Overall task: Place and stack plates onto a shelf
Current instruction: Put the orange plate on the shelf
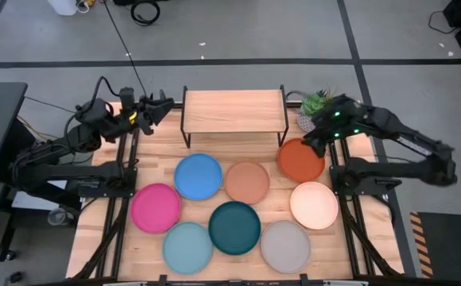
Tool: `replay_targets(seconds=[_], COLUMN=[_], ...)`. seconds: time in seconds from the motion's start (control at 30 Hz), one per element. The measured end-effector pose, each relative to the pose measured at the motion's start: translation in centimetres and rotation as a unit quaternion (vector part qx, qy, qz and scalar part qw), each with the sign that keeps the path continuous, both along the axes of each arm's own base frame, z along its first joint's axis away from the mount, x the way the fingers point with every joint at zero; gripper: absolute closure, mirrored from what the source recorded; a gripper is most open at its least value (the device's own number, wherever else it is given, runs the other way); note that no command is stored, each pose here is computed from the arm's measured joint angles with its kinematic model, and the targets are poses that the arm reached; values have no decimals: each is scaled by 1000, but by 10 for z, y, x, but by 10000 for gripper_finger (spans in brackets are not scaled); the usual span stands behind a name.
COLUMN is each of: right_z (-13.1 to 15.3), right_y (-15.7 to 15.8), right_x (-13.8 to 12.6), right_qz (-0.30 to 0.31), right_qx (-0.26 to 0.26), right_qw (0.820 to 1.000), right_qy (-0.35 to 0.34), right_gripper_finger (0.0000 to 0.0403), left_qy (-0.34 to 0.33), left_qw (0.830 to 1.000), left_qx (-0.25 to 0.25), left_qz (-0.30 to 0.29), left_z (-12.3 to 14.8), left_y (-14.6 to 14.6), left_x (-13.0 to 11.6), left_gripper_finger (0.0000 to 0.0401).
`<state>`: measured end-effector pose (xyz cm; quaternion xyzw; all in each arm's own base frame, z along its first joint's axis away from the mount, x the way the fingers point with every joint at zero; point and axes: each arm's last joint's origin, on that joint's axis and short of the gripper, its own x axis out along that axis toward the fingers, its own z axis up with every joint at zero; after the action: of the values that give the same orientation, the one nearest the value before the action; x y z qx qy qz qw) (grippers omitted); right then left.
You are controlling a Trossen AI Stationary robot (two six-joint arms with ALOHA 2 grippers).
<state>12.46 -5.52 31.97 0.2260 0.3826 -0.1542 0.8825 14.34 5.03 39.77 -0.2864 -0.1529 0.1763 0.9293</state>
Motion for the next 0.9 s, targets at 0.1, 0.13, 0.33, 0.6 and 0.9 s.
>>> replay_targets(seconds=[0.1,0.13,0.33,0.6,0.9], right_z=[-5,-8,-27,-63,-115], right_y=[10,14,42,58,61], right_x=[18,23,46,78,89], right_qz=[20,22,24,63,61], right_qx=[-26,-34,-99,-92,-45], right_qw=[999,997,986,980,959], right_qy=[42,59,136,164,274], right_gripper_finger=[264,266,276,277,223], left_qy=[0,0,0,25,37], left_qw=[1000,1000,1000,1000,999], left_qx=[0,0,3,-5,-7], left_qz=[4,4,-9,-11,-28], left_z=[0,0,0,-5,-7], left_y=[1,1,0,1,0], left_x=[0,0,-1,0,1], left_gripper_finger=[241,241,241,241,241])
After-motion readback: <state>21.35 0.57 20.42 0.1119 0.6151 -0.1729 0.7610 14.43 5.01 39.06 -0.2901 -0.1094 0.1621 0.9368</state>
